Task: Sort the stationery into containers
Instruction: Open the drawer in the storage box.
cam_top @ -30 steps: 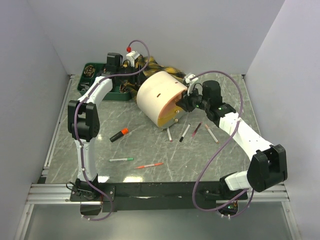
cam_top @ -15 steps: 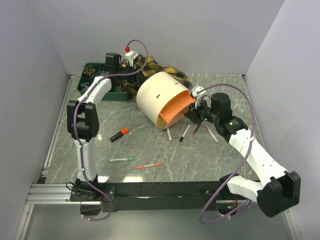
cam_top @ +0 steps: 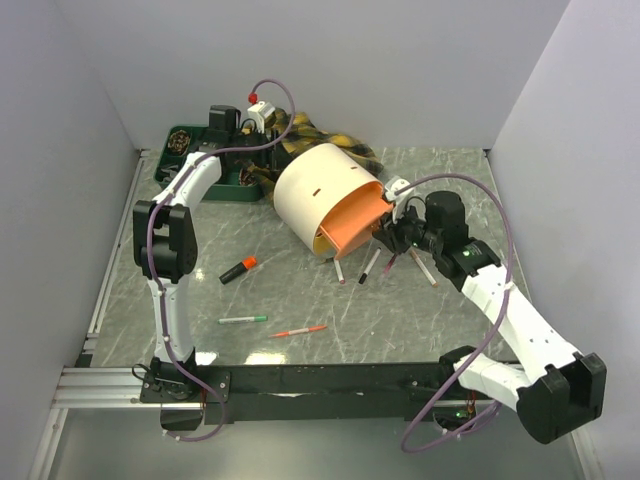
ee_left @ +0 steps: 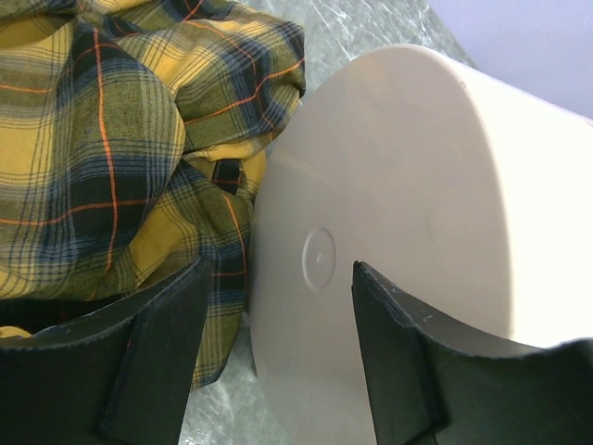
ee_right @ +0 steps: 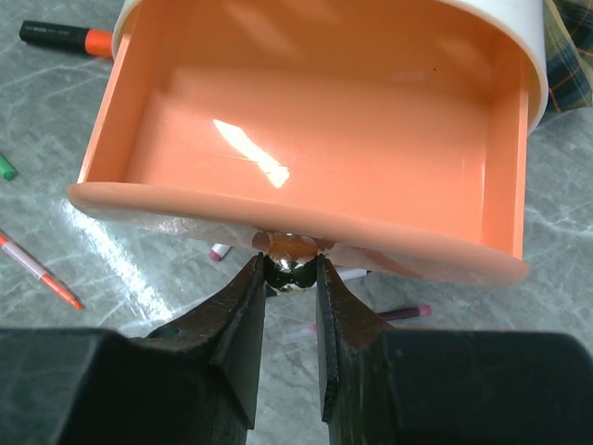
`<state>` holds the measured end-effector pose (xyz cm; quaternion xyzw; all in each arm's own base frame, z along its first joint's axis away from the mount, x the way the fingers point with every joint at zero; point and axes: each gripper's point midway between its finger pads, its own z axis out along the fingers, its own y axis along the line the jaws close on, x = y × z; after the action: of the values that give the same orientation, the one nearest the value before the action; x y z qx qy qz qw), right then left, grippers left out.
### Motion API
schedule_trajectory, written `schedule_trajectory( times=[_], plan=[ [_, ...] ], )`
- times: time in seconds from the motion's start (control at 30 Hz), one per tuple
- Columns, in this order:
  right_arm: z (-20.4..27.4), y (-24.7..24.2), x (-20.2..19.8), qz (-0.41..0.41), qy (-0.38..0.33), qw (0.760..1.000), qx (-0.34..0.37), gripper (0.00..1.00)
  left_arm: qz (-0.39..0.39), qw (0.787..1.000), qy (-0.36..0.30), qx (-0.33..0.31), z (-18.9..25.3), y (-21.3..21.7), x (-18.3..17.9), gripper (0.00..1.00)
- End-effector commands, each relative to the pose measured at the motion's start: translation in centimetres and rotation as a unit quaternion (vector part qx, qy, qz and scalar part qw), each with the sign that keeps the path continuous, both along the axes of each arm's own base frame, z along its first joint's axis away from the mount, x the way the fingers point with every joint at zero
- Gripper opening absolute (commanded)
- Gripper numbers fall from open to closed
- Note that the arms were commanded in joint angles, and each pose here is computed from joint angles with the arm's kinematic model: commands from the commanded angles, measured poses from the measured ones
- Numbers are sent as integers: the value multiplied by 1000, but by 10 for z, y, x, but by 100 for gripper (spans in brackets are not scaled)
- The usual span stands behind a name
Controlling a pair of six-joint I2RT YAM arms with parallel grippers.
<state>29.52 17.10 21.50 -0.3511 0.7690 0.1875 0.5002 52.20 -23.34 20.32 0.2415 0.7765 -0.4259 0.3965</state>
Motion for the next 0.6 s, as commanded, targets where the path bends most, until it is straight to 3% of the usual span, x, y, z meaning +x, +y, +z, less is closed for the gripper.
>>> schedule_trajectory(
  times=[0.0,0.2,0.33,0.43,0.57],
  plan=[
    [-1,-7,-17,10,2,1000,-19,7,-1,998,-57,-2,44,4,0,68],
    [-7,-10,-22,9,6,1000,-19,9,1,998,-56,-3,43,5,1,69],
    [-5,-10,-17,2,2,1000,-20,41,4,998,-59,-1,46,6,1,70],
    [3,-23,-15,-31,3,999,-39,51,9,998,-68,1,56,12,0,70],
    [16,-48,-30,-84,4,995,-50,57,11,997,-76,-4,70,19,-6,72]
  ],
)
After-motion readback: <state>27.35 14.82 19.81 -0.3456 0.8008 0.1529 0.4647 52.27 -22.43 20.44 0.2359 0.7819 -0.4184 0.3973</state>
